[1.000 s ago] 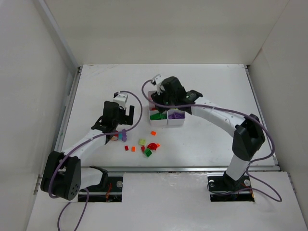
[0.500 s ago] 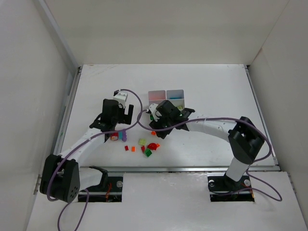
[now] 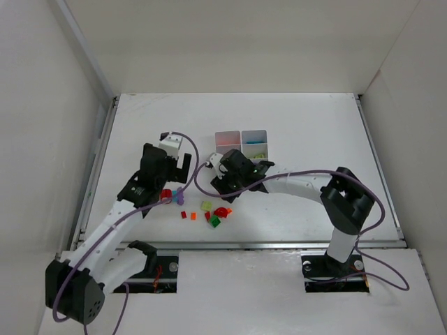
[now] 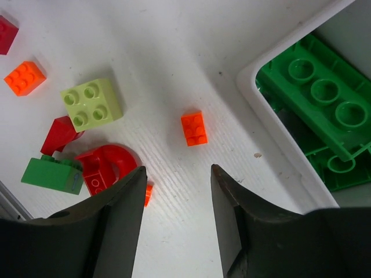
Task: Sort the legos into containers by color
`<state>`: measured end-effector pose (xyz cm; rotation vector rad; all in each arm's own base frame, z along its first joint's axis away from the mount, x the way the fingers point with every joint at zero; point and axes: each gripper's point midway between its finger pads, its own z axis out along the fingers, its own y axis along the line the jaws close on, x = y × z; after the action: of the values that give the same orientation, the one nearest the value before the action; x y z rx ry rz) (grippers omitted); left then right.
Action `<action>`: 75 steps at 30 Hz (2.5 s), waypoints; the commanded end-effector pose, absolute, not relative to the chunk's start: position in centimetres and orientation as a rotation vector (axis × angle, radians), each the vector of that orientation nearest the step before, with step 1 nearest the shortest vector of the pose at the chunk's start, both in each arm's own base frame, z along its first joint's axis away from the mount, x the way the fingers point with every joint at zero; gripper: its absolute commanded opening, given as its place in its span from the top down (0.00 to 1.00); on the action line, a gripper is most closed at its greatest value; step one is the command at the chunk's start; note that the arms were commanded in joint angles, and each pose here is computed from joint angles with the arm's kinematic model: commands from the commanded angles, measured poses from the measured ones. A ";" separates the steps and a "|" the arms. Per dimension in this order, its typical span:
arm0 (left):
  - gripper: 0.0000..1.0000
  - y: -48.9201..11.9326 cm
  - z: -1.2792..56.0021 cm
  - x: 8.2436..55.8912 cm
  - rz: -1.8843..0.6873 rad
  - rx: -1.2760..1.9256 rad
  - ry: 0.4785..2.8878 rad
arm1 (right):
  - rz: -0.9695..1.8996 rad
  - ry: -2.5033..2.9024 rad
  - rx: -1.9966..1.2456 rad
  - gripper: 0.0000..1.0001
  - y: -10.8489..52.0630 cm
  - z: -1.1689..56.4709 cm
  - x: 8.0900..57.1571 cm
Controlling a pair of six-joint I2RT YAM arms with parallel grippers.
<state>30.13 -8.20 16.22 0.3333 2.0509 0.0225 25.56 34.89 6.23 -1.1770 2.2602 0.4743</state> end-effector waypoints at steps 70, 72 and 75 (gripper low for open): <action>0.00 -0.6 19.0 29.7 -0.089 -0.100 1.816 | 0.378 2.238 -0.424 1.00 36.0 19.2 40.9; 0.00 -0.6 19.0 29.7 -0.089 -0.100 1.816 | 0.389 2.246 -0.392 1.00 35.4 19.0 41.5; 0.00 -0.6 19.0 29.9 -0.089 -0.100 1.816 | 0.387 2.243 -0.380 1.00 35.1 18.5 41.9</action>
<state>29.40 -0.40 17.80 -0.0974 1.8729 -0.0648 42.07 34.42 17.71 -0.4235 2.2593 0.3264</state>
